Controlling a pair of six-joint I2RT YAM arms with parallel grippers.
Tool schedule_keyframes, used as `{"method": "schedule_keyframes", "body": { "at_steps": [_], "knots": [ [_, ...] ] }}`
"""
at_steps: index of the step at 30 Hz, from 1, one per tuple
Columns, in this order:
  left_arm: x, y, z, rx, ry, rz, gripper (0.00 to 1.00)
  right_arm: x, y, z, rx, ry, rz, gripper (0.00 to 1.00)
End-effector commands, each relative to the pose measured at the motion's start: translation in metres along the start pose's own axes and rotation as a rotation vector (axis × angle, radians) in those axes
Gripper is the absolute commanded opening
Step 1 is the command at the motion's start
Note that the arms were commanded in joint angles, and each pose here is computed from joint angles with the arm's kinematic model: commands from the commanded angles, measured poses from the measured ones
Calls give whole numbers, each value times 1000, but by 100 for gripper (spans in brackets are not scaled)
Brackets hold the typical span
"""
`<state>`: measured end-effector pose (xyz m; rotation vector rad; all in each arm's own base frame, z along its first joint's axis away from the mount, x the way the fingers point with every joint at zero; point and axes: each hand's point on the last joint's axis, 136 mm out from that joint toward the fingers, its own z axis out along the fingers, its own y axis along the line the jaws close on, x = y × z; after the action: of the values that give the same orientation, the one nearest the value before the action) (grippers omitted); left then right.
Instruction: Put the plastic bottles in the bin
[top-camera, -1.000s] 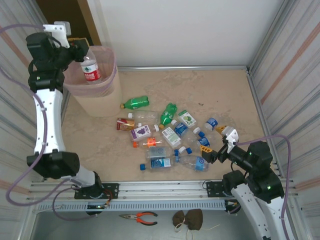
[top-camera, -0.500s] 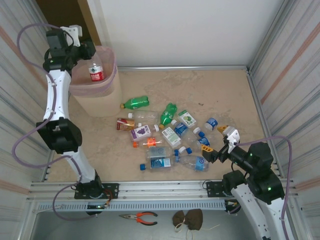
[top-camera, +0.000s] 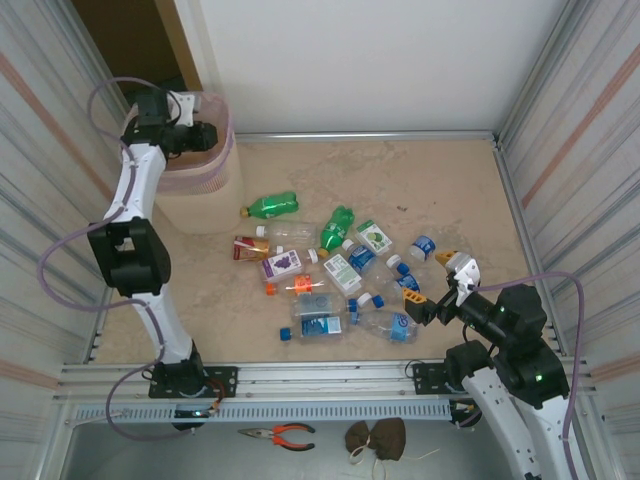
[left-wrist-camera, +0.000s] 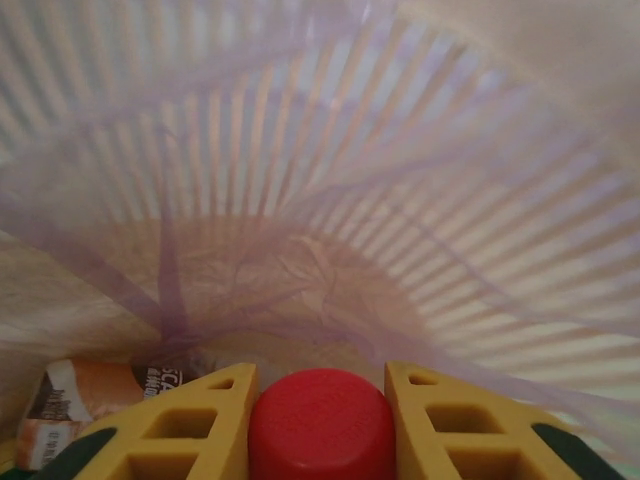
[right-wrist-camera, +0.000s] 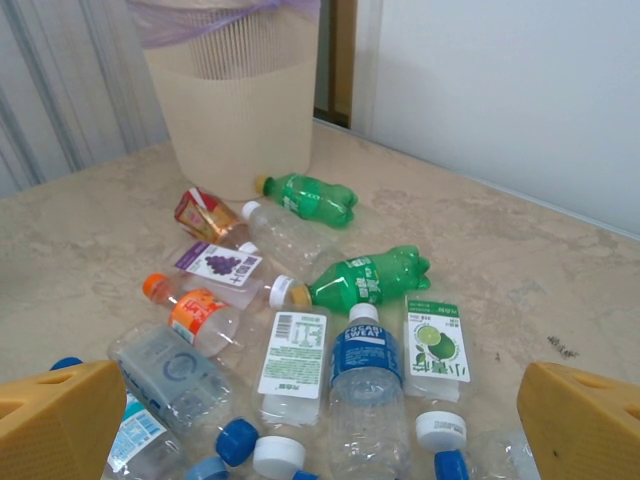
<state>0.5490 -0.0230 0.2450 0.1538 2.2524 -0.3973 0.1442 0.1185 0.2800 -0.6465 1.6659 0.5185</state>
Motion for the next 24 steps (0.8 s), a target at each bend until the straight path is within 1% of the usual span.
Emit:
{"method": "schedule_keyframes", "body": {
  "at_steps": [1, 6, 9, 15, 21, 24],
  "knots": [
    [32, 6, 18, 3, 112, -18, 32, -2, 1, -3, 1, -13, -21, 99],
    [60, 16, 40, -1, 193, -50, 33, -2, 1, -3, 3, -13, -19, 99],
    [68, 17, 46, 4, 208, -72, 38, -3, 0, -3, 7, -15, -20, 99],
    [66, 15, 46, 18, 204, -85, 50, -3, 0, -4, 7, -15, -18, 99],
    [43, 3, 25, 36, 147, -77, 64, -2, 0, -4, 8, -15, -18, 99],
    [33, -2, 14, 43, 125, -73, 67, -3, 0, -4, 10, -16, -20, 99]
  ]
}}
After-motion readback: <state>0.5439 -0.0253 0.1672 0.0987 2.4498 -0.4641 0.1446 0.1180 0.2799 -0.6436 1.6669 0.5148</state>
